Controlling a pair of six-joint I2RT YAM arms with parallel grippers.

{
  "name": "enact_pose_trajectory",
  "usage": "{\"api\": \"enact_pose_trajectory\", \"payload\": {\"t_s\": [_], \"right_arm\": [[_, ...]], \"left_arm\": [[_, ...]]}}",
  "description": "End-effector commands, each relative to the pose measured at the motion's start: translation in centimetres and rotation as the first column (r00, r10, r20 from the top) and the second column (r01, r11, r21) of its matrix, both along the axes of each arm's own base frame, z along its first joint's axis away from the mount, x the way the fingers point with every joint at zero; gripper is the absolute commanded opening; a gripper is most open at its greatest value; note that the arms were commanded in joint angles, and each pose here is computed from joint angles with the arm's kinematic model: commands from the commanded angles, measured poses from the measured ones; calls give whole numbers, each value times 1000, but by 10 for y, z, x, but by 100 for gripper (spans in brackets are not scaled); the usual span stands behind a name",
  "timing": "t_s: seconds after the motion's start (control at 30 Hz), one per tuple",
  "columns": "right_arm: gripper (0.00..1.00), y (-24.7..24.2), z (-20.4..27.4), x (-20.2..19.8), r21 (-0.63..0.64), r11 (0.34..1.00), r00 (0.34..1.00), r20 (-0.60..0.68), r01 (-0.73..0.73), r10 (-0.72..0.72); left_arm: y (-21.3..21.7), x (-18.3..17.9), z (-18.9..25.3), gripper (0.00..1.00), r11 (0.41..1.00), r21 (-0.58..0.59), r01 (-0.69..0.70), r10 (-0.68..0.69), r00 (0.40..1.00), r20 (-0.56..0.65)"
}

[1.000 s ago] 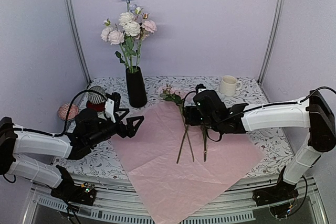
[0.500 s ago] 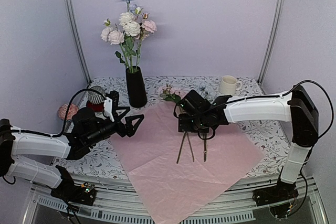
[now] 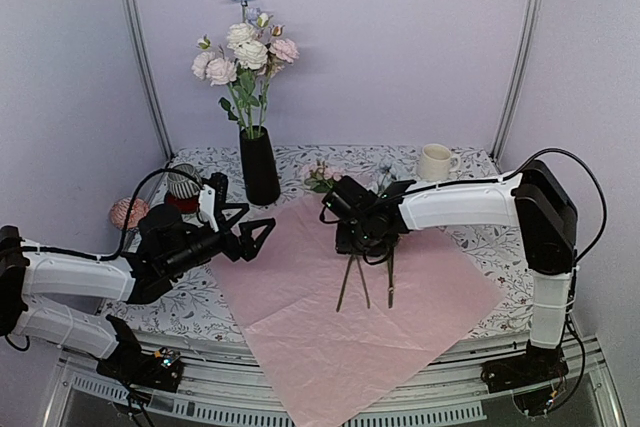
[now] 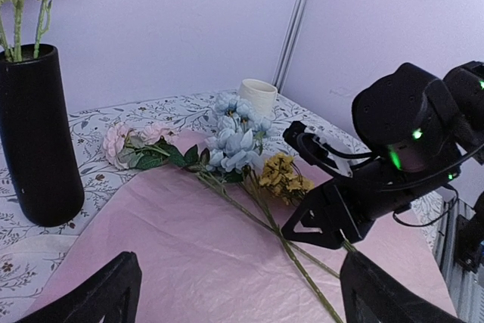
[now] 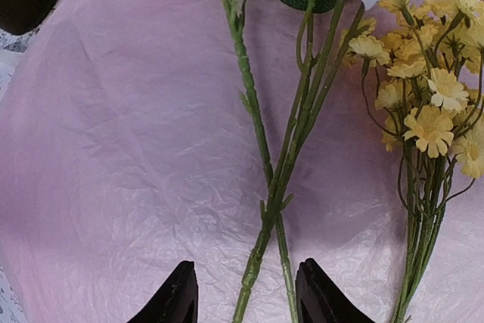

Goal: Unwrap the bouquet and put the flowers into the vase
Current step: Pick up the fake flower from the flattened wrapping paper.

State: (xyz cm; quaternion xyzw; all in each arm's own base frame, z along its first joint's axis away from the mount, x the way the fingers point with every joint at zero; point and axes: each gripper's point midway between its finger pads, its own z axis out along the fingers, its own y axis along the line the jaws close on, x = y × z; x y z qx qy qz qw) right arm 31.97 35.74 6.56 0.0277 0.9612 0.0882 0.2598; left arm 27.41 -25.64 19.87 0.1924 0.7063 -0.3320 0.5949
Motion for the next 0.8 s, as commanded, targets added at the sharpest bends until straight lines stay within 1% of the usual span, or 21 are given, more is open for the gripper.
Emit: {"api": "enact_pose_trajectory", "payload": {"t_s": [0.0,0.2,0.33,0.5,0.67,0.77], "right_arm": [[43,-11,-12,17,-29,998,998,-13,59,-60],[39,-13,-20,33,-3,997,997,-21,75,-75],[34,-18,-21,43,-1,995,995,-21,95,-95],[33,-25,-23,53,-5,994,993,-21,112,-113],[33,-23,-23,62,4,994,994,-10,106,-106],[33,-22,-26,67,-12,995,994,-17,104,-104]], "left_arm": [[-7,-2,11,94,1000,-11,20,-20,1000,20],[-6,-1,11,94,1000,-8,14,-13,1000,21],[-5,0,11,94,1000,-8,7,-7,1000,21],[-6,0,11,94,1000,-8,11,-11,1000,21],[-7,0,9,93,1000,-4,13,-13,1000,16],[-8,1,8,93,1000,-2,15,-15,1000,15]]}}
